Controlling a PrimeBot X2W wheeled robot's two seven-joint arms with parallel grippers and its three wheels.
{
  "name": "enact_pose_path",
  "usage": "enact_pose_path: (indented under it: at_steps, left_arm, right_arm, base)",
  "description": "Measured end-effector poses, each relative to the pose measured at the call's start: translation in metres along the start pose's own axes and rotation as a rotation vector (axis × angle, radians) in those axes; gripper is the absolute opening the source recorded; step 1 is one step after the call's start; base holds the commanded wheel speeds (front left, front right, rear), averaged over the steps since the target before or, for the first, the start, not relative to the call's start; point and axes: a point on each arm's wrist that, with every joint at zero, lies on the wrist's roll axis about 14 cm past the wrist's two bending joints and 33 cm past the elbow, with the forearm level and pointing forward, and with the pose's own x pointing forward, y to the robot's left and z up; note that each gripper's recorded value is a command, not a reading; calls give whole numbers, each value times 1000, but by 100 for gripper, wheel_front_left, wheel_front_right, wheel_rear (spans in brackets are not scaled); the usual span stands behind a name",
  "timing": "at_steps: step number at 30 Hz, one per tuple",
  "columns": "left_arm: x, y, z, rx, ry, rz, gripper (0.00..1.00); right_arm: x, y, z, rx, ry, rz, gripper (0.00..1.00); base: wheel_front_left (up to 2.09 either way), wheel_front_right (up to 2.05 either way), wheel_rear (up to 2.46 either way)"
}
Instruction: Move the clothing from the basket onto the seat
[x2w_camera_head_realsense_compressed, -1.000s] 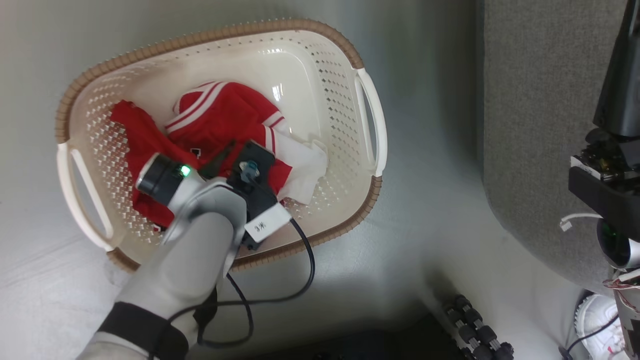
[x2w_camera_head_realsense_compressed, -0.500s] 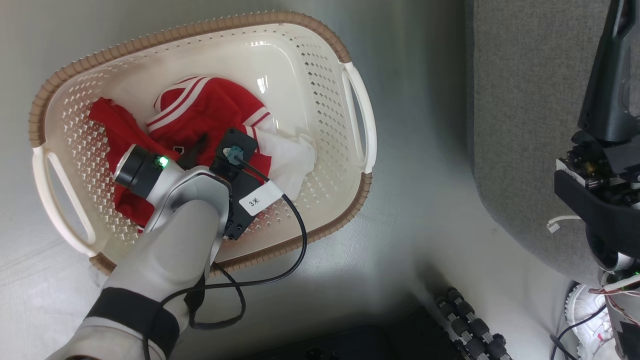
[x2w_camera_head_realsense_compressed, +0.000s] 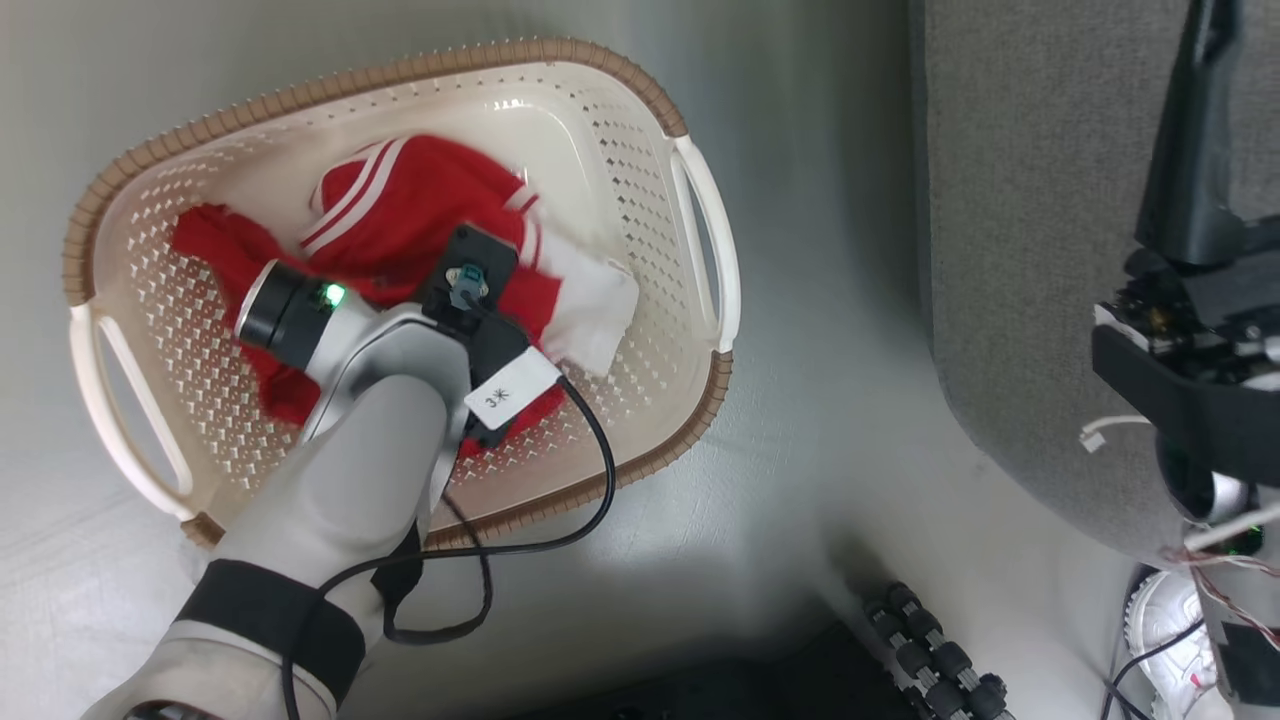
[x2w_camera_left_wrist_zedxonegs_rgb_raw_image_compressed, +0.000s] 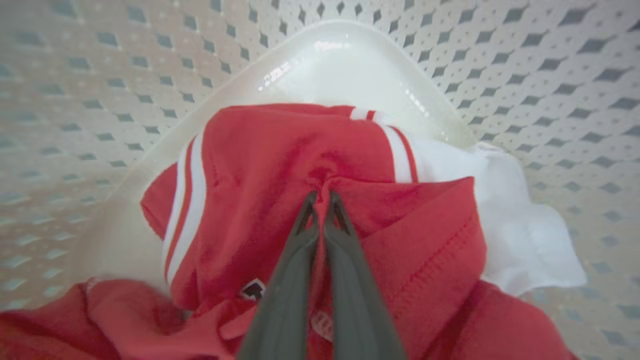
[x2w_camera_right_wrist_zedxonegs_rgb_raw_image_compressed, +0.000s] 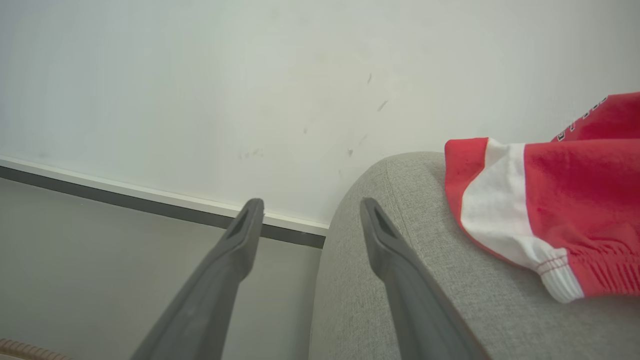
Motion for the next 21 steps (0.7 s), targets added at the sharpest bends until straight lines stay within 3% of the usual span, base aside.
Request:
enact_pose_path:
  at_steps: [5,21]
  left_arm:
    - [-10,0,40,-49,-150,-8,0]
    - [-95,1,155,-35,-585,-39,0]
  right_arm:
    - [1,0,0,15,12,-3,100]
    - [-1,-9,19,22,32,-13,100]
  base:
    - [0,0,0]
    - [0,0,0]
